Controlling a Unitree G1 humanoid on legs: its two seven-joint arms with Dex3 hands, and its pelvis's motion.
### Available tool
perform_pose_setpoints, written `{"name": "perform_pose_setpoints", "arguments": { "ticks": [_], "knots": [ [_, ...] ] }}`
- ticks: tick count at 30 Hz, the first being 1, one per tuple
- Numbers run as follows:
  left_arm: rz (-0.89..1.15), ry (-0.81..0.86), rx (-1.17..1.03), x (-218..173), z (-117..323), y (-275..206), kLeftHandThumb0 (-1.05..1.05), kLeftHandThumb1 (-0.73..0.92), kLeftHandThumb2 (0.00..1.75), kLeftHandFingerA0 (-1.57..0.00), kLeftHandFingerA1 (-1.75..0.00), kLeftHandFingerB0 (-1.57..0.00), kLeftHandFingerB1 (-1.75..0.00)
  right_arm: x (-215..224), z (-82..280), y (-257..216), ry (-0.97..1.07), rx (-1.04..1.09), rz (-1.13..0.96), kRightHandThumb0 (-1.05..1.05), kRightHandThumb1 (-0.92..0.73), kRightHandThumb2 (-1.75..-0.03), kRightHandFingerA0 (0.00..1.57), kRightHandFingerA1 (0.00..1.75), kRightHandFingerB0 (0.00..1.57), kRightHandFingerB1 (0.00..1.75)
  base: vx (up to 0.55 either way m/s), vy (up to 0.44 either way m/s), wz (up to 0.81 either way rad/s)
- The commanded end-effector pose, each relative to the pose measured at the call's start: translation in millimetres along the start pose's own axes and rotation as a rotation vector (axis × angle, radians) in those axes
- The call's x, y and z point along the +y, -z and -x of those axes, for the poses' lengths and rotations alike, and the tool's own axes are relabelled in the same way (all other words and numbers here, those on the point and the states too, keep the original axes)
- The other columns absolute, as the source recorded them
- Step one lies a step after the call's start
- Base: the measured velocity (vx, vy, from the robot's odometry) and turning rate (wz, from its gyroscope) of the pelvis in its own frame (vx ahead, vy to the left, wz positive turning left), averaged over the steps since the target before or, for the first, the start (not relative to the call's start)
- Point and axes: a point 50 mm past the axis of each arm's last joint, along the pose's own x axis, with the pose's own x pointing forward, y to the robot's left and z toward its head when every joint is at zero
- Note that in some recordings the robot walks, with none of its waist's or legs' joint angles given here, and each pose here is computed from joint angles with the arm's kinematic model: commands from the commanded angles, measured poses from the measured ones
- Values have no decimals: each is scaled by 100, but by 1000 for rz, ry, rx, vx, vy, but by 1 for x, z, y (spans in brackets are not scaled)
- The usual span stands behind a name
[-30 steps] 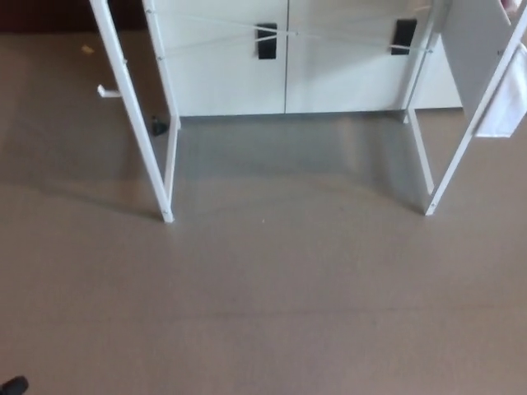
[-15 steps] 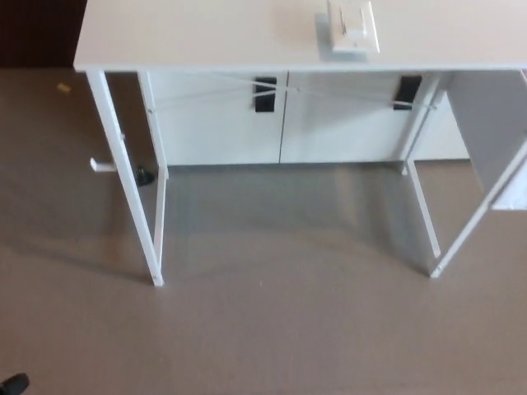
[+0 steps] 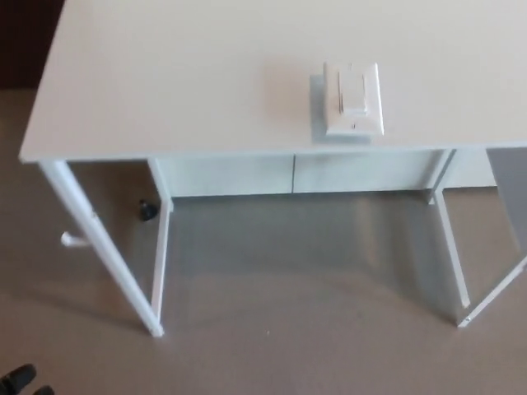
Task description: The robot walk towards a table in front and then clicks the light switch button using the right hand's index finger
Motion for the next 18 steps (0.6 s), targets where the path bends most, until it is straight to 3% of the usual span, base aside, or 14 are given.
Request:
{"name": "perform_pose_setpoints", "arguments": {
  "ticks": [1,7,9,11,18],
  "knots": [
    [-16,-21,-6,7,3,-4,-25,51,62,-52,-49,-39,-42,-2,0,-2,21,-5,-2,-21,-56,-56,61,54,37,41,448,152,-32],
    [-31,7,-3,3,1,-4,-26,49,62,-52,-48,-40,-42,-4,2,-2,1,-12,14,-23,-57,-57,58,55,34,41,429,196,-31],
    [-49,17,1,1,1,-4,-29,47,62,-53,-49,-41,-43,-5,2,-2,16,-16,-13,-25,-55,-59,61,60,40,45,219,116,5],
    [-97,47,3,-1,0,-4,-30,47,63,-51,-49,-40,-43,-3,1,-3,1,-15,19,-23,-60,-57,59,56,37,42,176,76,0],
    [-216,93,29,-11,-3,-6,-29,45,61,-56,-49,-43,-43,0,-2,-7,28,-12,-12,-21,-54,-56,60,54,35,40,137,-38,10]
  ]
}}
